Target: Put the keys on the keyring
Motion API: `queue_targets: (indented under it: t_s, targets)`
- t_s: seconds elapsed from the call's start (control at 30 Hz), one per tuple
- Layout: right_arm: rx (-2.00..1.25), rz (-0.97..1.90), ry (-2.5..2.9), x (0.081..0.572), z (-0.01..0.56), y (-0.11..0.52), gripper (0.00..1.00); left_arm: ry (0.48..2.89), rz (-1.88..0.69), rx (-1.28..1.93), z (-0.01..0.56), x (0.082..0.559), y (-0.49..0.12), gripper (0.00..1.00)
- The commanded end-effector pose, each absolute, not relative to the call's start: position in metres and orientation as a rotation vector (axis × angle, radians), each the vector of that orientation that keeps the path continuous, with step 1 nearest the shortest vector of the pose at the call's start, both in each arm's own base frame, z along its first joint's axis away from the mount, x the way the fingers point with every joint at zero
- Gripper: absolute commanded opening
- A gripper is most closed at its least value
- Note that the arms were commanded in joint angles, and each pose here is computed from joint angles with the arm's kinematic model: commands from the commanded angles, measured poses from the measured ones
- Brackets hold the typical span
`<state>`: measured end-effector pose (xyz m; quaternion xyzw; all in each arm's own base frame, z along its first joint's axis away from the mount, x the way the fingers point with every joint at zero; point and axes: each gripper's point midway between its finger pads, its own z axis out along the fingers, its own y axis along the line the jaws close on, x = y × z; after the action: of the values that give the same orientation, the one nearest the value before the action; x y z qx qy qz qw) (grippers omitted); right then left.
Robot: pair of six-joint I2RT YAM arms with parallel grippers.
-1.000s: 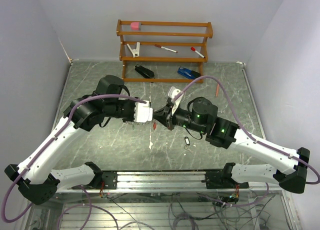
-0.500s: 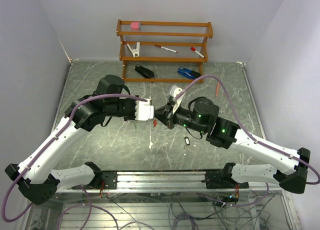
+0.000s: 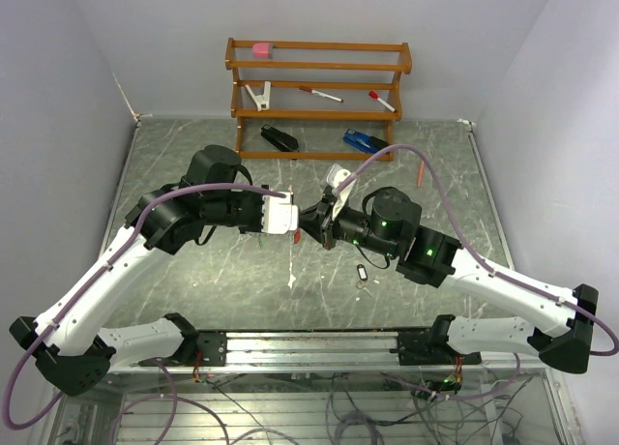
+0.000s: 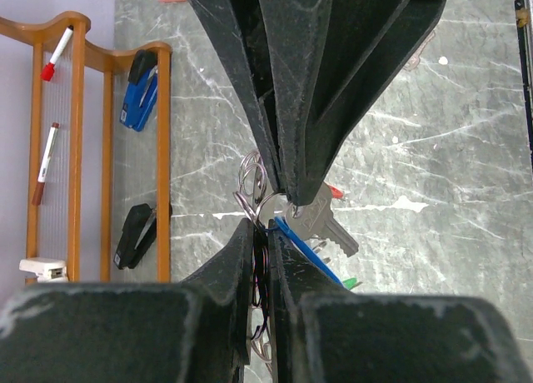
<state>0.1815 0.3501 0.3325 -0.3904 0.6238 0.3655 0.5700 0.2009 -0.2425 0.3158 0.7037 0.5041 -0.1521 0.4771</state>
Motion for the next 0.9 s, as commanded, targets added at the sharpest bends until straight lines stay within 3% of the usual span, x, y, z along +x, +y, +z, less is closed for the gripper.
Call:
queue_targets:
  t_s: [0.0,0.87]
  targets:
    - [-0.851,0.863,1.405,0.189,0.354,0.352,0.03,1.15,-0.429,1.699,0.337,0.19,-0.253,0.07]
    - [-0.869,0.9,1.42,0.184,0.351,0.357,0.0,1.174,-0.436,1.645,0.346,0.193,-0.254,0.07]
